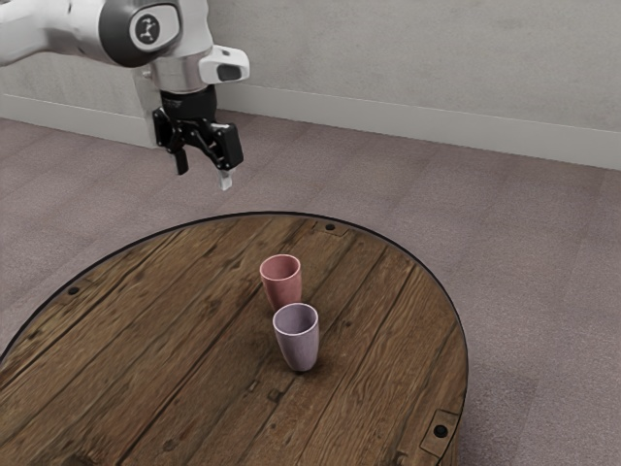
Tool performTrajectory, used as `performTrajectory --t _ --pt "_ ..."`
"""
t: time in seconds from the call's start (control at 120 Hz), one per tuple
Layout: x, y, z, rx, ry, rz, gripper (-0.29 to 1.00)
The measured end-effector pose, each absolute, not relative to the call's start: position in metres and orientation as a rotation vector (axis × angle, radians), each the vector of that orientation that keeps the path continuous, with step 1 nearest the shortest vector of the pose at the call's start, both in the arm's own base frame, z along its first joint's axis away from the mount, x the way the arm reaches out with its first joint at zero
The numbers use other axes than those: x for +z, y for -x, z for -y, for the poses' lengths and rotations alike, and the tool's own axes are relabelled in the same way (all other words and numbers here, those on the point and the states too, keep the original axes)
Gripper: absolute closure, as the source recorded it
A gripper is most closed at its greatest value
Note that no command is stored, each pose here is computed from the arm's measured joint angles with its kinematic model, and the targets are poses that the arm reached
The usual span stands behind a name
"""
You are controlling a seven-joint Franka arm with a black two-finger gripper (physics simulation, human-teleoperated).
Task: Place the right cup onto the left cup
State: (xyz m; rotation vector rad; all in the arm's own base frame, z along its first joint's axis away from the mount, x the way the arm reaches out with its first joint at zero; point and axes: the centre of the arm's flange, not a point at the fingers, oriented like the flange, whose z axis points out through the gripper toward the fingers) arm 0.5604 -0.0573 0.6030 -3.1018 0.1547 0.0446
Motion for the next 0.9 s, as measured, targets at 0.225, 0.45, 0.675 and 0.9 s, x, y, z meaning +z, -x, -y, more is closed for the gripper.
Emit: performTrajectory --t 0.225,0.45,0.675,0.9 --pt "0.585 -0.564 0.078 0.024 3.115 -0.205 0.0" --pt "0.538 -0.564 0.096 0.087 3.171 -0.202 0.0" --pt "0.497 -0.552 0.132 0.176 3.187 -0.223 0.02" --pt "0.455 -0.533 0.191 0.185 3.179 -0.31 0.08"
